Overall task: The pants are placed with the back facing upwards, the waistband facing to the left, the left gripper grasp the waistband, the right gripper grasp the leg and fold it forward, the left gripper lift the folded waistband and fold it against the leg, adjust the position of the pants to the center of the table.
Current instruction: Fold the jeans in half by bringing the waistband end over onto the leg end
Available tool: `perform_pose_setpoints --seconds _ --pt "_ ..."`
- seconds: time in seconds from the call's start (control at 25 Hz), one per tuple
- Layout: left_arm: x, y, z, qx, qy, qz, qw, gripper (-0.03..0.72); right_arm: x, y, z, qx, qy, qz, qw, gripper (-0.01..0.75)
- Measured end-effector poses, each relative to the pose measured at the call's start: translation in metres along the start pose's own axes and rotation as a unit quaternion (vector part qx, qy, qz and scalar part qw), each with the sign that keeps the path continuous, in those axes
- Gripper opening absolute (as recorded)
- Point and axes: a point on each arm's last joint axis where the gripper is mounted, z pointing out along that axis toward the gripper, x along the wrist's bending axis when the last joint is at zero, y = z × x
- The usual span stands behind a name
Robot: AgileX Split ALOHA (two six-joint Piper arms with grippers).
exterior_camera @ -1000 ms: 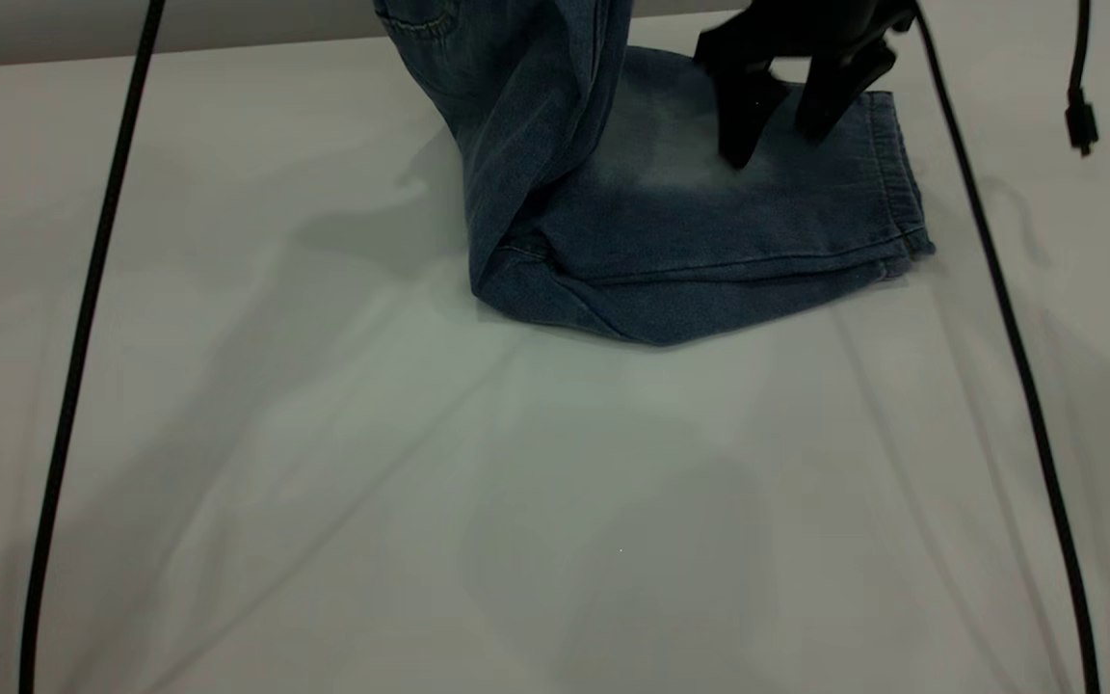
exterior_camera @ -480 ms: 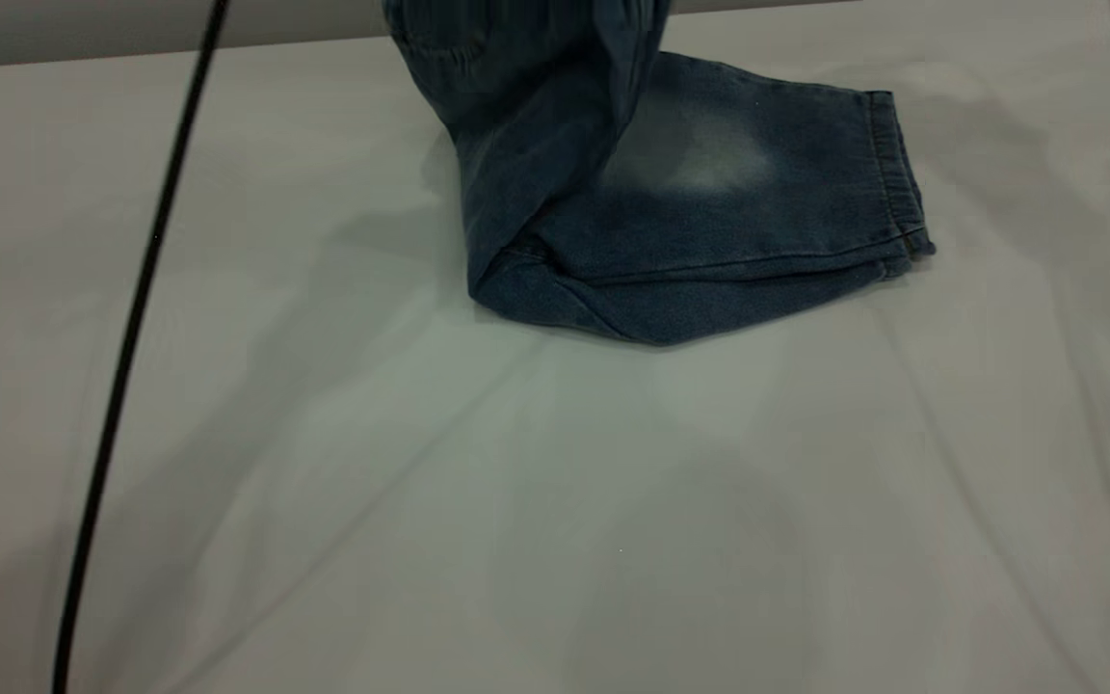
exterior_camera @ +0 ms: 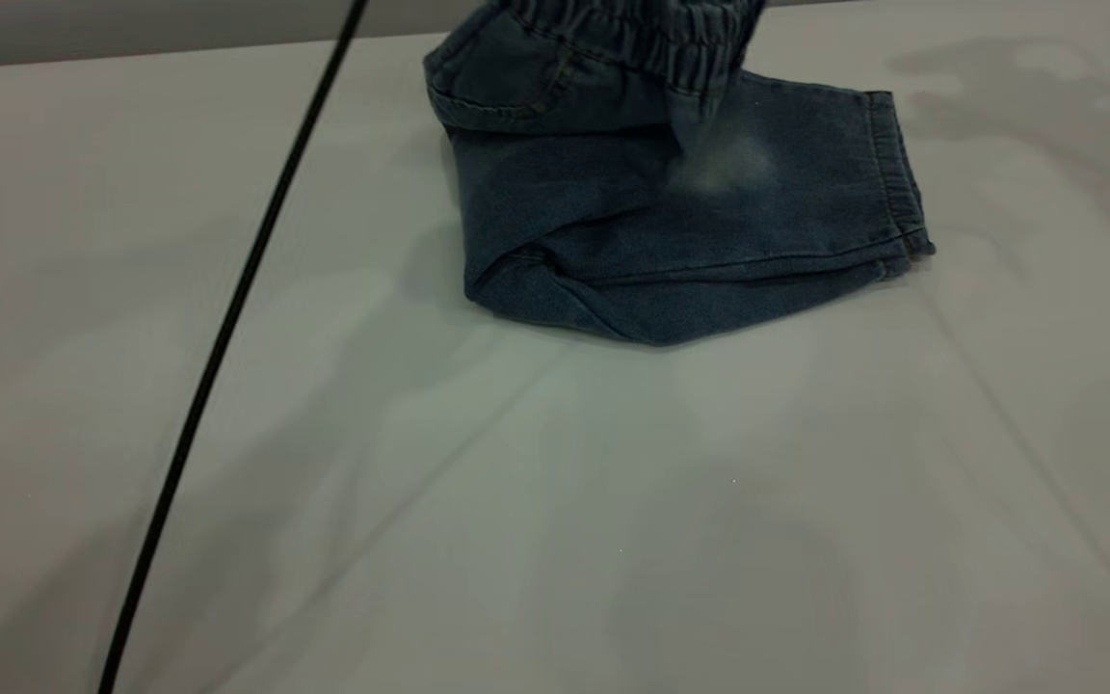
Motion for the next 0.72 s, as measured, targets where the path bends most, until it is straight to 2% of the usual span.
perform_pose_setpoints --seconds 0.12,0.24,0.56,0.72 --pt "-0.004 -0.003 0.013 -0.009 0.009 0.026 1.000 0.075 0.001 0.000 0.000 -0.002 0.005 -0.003 1.000 0.476" --pt "-0.011 -0.006 0.026 -0.018 0.016 0.047 0.999 0.130 0.002 0.001 -0.001 -0.004 0.009 -0.002 1.000 0.476" --pt "-0.026 0.000 0.041 -0.073 0.046 0.059 0.994 0.453 0.003 0.002 -0.001 -0.008 0.015 -0.001 1.000 0.476" --pt "-0.024 0.010 0.030 -0.097 0.059 0.049 0.992 0.519 0.004 0.002 -0.001 -0.009 0.018 0.000 1.000 0.476"
